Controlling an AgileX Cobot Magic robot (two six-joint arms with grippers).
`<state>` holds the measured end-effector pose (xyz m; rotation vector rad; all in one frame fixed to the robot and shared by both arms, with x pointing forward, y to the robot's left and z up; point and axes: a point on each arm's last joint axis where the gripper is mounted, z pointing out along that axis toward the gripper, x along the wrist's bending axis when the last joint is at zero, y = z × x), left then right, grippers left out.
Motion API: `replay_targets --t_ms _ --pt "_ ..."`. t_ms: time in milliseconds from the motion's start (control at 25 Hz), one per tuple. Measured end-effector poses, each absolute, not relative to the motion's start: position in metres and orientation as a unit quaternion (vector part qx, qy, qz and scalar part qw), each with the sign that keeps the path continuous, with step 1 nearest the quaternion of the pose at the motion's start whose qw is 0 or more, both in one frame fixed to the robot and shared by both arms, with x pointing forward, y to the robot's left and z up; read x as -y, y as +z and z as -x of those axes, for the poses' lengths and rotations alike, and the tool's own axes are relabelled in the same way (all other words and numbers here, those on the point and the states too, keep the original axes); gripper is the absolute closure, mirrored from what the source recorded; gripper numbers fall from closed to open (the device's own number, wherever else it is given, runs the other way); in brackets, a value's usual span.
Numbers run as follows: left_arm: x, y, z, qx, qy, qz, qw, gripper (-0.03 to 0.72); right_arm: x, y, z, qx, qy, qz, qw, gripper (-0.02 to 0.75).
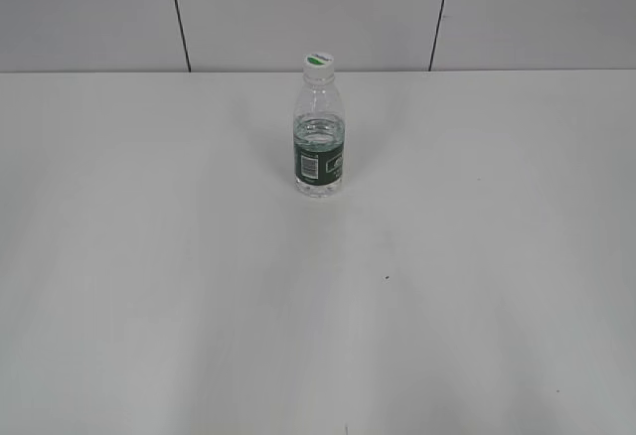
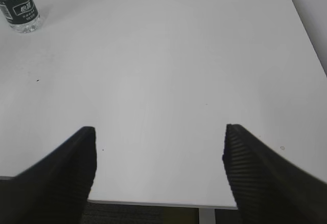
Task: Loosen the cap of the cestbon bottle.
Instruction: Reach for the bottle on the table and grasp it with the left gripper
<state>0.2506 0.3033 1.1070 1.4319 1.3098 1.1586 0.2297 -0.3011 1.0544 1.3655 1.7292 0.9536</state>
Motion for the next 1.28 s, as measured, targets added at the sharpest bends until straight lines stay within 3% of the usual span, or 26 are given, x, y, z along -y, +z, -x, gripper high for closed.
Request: replay_targets --t_ms 280,560,720,1000,1280 --pt "-0.299 1.129 -0.315 -0.477 0.498 -0.569 0.448 0.171 0.301 1.054 -0.23 -0.671 0.37 -0.53 0.362 0.148" --pt "-0.297 1.124 -0.392 -0.469 0.51 -0.561 0.453 0.171 0.301 1.054 -0.23 -0.671 0.37 -0.53 0.362 0.148" --pt "-0.289 1.104 -0.44 -0.467 0.497 -0.57 0.458 0.171 0.301 1.054 -0.23 -0.671 0.37 -0.53 0.362 0.148" --pt "-0.25 1.074 -0.491 -0.386 0.494 -0.601 0.496 0.171 0.301 1.054 -0.23 -0.671 0.37 -0.53 0.362 0.148" --pt "-0.25 1.021 -0.535 -0.421 0.439 -0.586 0.535 0.171 0.301 1.054 -0.23 -0.671 0.37 -0.53 0.362 0.148"
